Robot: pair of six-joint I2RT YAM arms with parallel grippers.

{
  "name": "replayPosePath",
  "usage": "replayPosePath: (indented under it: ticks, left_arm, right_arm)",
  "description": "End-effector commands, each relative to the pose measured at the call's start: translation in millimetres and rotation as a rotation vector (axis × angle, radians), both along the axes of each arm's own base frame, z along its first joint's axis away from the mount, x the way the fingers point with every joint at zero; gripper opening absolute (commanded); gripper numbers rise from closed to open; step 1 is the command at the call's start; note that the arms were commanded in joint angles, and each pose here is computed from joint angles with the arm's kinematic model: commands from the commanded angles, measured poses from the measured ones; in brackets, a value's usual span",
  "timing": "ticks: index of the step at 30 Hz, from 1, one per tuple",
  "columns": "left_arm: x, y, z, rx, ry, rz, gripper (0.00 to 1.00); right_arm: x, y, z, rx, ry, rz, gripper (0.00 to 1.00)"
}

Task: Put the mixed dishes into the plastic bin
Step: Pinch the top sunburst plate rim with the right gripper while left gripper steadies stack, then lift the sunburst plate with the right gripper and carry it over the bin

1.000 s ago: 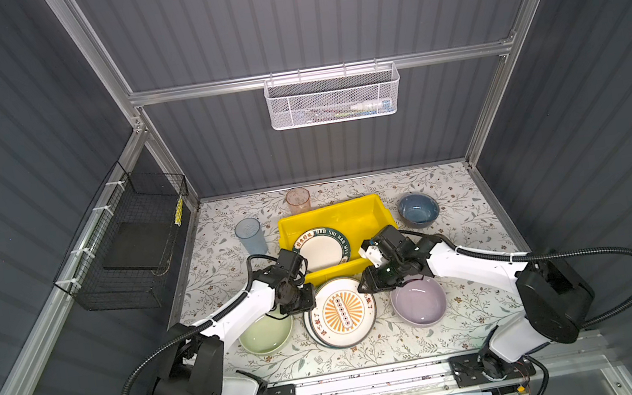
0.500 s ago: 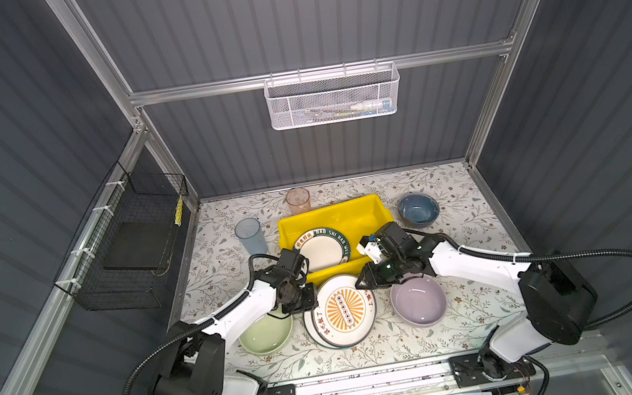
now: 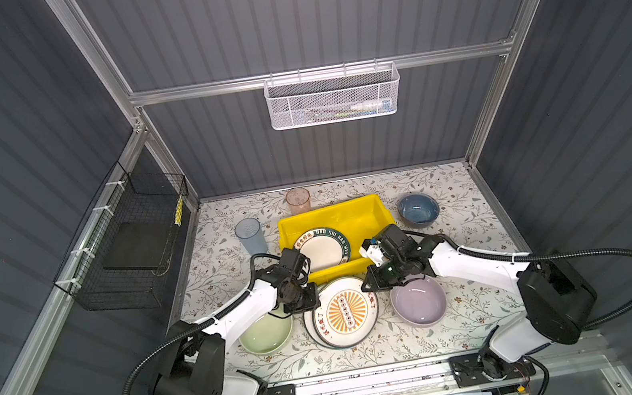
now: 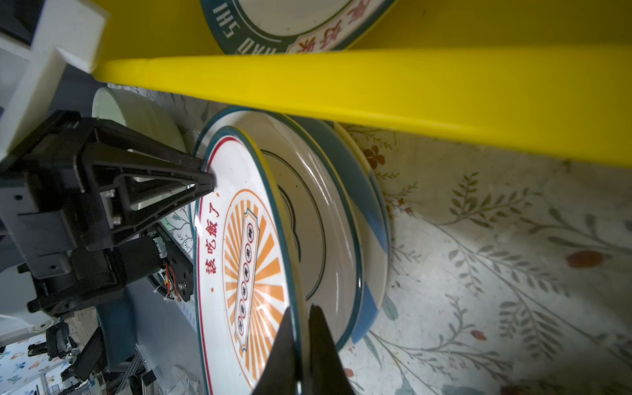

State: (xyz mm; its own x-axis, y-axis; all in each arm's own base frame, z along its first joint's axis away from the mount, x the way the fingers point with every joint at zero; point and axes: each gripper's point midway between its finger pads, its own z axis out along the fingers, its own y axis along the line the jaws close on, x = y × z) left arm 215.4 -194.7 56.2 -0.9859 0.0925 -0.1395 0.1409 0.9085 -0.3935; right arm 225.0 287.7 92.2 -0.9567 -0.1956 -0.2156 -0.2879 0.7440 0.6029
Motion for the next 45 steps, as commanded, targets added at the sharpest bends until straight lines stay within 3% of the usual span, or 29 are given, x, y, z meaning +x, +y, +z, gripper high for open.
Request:
replayPosePath:
  ticks: [1,5,17,19,25,37,45]
  left_arm:
    - [-7.1,-6.3,15.7,-0.030,0.023,-0.018,0.27]
    - [-4.0,0.6,25.5,0.013,0.005,-0.013,0.28]
    - [24.2,24.0,98.2,0.081,-0.227,0.092,0.38]
    - [29.5,33.4,105.4,0.128,-0.258,0.122,0.46]
    - [38.9,55.4,102.6,0.280,-0.264,0.154,0.51]
    - [78.4,57.0,96.4,0.369,-0.316,0.164,0.43]
    - [89.3,59.4,73.9,0.326,-0.255,0.166,0.37]
  right_arm:
    - [-0.4,3.4,10.9,0.031,-0.020,0.026,0.04]
    - [-1.6,-3.2,14.1,0.009,-0.028,0.029,0.02]
    - [6.1,-22.2,51.3,0.054,-0.106,0.038,0.00]
    - [12.0,-27.9,59.8,0.075,-0.118,0.025,0.00]
    - [35.2,-48.7,83.9,0.084,-0.182,-0.036,0.01]
    - [107.4,-58.9,122.7,0.059,-0.324,-0.175,0.00]
    - [167.7,-59.9,110.8,-0.061,-0.371,-0.272,0.00]
